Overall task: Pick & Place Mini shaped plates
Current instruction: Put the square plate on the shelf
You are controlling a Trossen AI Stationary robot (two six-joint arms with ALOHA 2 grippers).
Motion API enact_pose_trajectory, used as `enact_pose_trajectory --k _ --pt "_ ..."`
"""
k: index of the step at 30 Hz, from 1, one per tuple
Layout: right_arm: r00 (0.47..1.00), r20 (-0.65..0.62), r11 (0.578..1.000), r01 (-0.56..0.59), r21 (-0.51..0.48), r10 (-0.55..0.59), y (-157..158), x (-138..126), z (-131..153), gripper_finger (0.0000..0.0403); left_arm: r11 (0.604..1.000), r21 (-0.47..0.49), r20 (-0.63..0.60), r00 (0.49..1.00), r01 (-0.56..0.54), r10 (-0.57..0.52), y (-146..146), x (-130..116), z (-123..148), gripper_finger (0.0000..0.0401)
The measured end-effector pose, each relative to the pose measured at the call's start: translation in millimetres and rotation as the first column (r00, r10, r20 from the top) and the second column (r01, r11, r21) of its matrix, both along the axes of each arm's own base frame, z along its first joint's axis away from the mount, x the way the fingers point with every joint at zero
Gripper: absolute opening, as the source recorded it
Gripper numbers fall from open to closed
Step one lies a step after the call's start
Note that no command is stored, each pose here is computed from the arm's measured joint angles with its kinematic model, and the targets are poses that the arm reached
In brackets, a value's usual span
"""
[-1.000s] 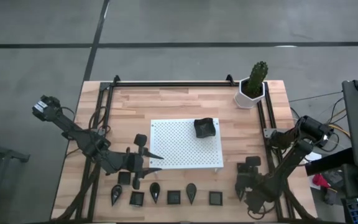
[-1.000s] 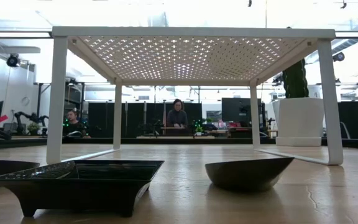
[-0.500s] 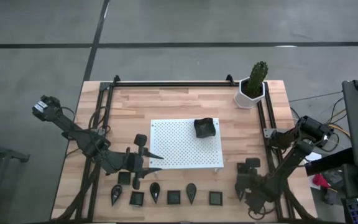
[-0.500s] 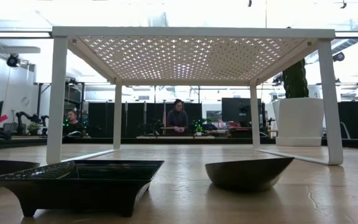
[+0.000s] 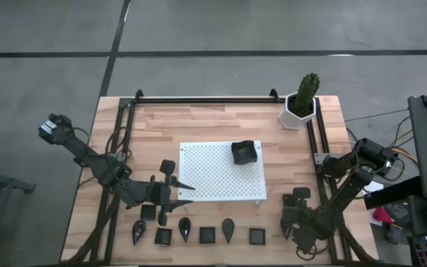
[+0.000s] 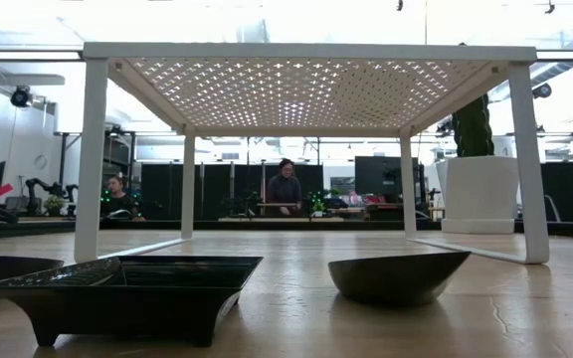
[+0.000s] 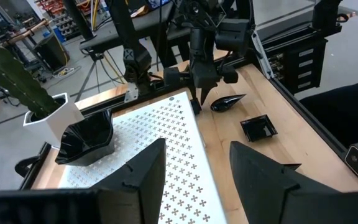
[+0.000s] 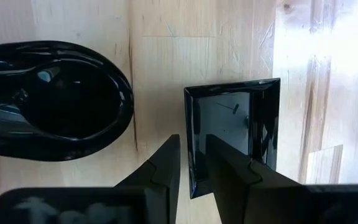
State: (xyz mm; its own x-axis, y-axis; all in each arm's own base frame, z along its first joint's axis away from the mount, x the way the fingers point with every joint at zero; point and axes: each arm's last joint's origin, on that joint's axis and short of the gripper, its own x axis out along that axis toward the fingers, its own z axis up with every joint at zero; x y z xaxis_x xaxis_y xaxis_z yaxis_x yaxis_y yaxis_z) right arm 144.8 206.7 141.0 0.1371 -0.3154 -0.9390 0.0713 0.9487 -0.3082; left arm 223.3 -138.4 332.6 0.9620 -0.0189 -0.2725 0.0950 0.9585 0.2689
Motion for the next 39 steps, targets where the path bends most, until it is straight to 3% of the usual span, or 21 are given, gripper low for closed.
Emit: enact_pose_trajectory --k 10,23,30,39 --pt "1.0 -0.008 1.0 0.002 -0.012 -0.002 -3.7 -2.4 -4.6 0.0082 1.0 -0.004 0.0 1.0 -0.001 0.001 0.0 0.0 0.0 0.0177" --pt "1.0 -0.005 1.0 0.002 -0.008 -0.002 -5.3 -3.5 -8.5 0.0053 1.0 -0.004 0.0 1.0 -0.001 0.001 0.0 0.0 0.0 0.0177" --pt "1.0 -0.004 1.0 0.004 -0.006 -0.004 -5.3 -3.0 -8.4 0.0013 1.0 -0.004 0.0 1.0 -0.001 0.001 0.0 0.0 0.0 0.0177" --pt "1.0 0.0 1.0 0.001 -0.025 -0.001 -1.0 0.5 2.6 0.0009 1.0 -0.004 0.0 1.0 -0.001 0.001 0.0 0.0 0.0 0.0177"
